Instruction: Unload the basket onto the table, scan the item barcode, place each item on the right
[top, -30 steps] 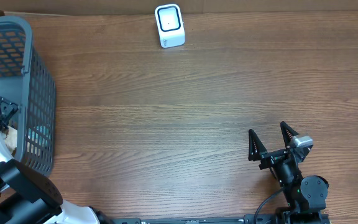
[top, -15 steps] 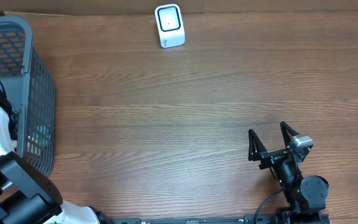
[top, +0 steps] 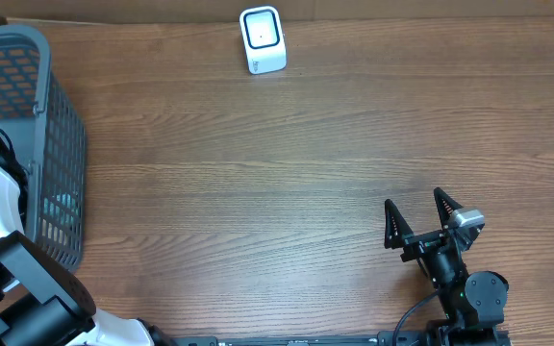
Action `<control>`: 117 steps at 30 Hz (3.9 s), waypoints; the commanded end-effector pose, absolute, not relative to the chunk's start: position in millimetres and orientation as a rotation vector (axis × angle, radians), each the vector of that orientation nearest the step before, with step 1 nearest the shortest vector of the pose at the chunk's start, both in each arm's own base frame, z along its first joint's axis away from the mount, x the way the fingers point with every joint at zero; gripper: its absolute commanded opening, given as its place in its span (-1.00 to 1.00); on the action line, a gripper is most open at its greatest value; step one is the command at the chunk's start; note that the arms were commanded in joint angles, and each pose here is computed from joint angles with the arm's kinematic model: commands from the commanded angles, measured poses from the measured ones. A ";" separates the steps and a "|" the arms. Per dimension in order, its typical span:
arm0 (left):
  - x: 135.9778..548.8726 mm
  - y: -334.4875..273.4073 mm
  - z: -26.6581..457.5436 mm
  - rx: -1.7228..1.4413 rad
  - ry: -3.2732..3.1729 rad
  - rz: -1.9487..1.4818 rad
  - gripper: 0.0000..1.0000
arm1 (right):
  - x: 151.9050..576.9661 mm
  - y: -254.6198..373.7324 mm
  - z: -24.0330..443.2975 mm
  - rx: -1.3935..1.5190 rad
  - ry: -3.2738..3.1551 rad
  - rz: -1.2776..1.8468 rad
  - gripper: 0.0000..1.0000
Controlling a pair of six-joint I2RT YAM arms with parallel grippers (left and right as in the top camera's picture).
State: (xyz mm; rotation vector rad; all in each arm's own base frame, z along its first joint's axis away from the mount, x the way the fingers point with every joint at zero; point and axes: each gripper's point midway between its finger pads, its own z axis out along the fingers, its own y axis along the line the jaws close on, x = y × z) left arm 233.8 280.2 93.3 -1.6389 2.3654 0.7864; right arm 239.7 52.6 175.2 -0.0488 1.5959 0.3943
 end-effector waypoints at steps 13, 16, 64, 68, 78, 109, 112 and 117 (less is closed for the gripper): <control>228.7 279.9 97.6 -1.625 2.404 0.811 -0.92 | 239.9 51.9 174.5 -0.048 1.587 0.387 1.00; 237.8 278.8 113.0 -1.622 2.391 0.745 -0.92 | 239.9 51.9 174.5 -0.048 1.587 0.387 0.99; 298.0 2.9 390.8 -0.307 2.185 0.001 -0.92 | 239.9 51.9 174.5 -0.048 1.587 0.387 1.00; 316.9 5.5 378.6 -0.324 2.215 0.037 -0.91 | 239.9 51.9 174.5 -0.048 1.587 0.387 1.00; 317.7 77.1 408.5 -0.562 2.036 0.125 0.31 | 239.9 51.9 174.5 -0.048 1.587 0.387 1.00; 359.2 267.1 177.8 -0.908 2.474 -0.174 0.93 | 239.9 51.9 174.5 -0.048 1.587 0.387 1.00; 358.4 270.0 147.1 -0.925 2.541 -0.212 0.92 | 239.9 51.9 174.5 -0.048 1.587 0.387 1.00; 363.2 261.7 107.9 -0.838 2.630 -0.330 0.83 | 239.9 51.9 174.6 -0.048 1.587 0.387 0.99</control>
